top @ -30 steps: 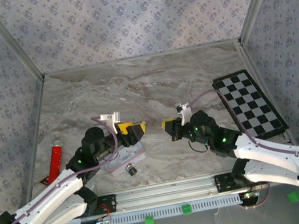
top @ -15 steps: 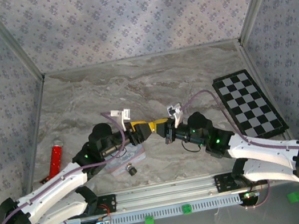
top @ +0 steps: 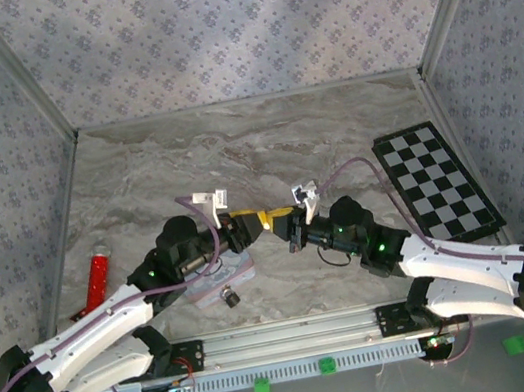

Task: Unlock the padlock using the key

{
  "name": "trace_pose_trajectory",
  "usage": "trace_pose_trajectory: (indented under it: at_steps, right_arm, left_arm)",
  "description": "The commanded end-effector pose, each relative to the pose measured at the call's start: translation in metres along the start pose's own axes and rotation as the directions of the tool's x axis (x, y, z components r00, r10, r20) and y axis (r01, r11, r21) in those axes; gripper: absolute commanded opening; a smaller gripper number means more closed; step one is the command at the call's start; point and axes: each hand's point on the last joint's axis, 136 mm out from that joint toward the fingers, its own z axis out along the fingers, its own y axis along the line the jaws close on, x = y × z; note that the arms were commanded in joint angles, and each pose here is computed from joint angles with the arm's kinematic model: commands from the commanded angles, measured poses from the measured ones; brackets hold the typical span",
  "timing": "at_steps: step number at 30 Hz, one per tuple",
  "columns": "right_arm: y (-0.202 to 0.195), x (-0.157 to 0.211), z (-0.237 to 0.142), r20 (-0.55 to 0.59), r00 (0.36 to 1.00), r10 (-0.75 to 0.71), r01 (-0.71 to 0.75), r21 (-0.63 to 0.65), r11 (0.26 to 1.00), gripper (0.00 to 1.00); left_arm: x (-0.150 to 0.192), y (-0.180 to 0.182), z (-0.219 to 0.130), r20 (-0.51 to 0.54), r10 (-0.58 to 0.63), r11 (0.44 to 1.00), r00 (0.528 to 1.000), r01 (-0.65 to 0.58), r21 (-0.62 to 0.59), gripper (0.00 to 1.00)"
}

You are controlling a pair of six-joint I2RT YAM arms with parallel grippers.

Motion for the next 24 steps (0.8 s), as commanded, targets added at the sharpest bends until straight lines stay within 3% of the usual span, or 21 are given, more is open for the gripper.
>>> trace_pose_trajectory:
  at_steps: [1,15,24]
  right_arm:
    - [0.0128,-0.0121,-0.0022,0.038,0.999,-0.02,0.022,-0.041,0.999,0.0]
    - [0.0155,-0.0116,0.0014,0.037,0.999,-0.022,0.024,-0.046,0.999,0.0]
    - [0.0164,-0.0152,0.0018,0.047,0.999,-0.025,0.027,-0.042,0.999,0.0]
  left_arm:
    - [-0.015,-0.0146,-0.0031,0.039,0.02,0.999,0.999,-0.021,0.023,0.41]
    - [-0.0121,-0.0166,0.0007,0.018,0.017,0.999,1.0,-0.017,0.037,0.23]
    - [-0.0093,-0.0131,0.0036,0.005,0.011,1.0,1.0,-0.011,0.025,0.2]
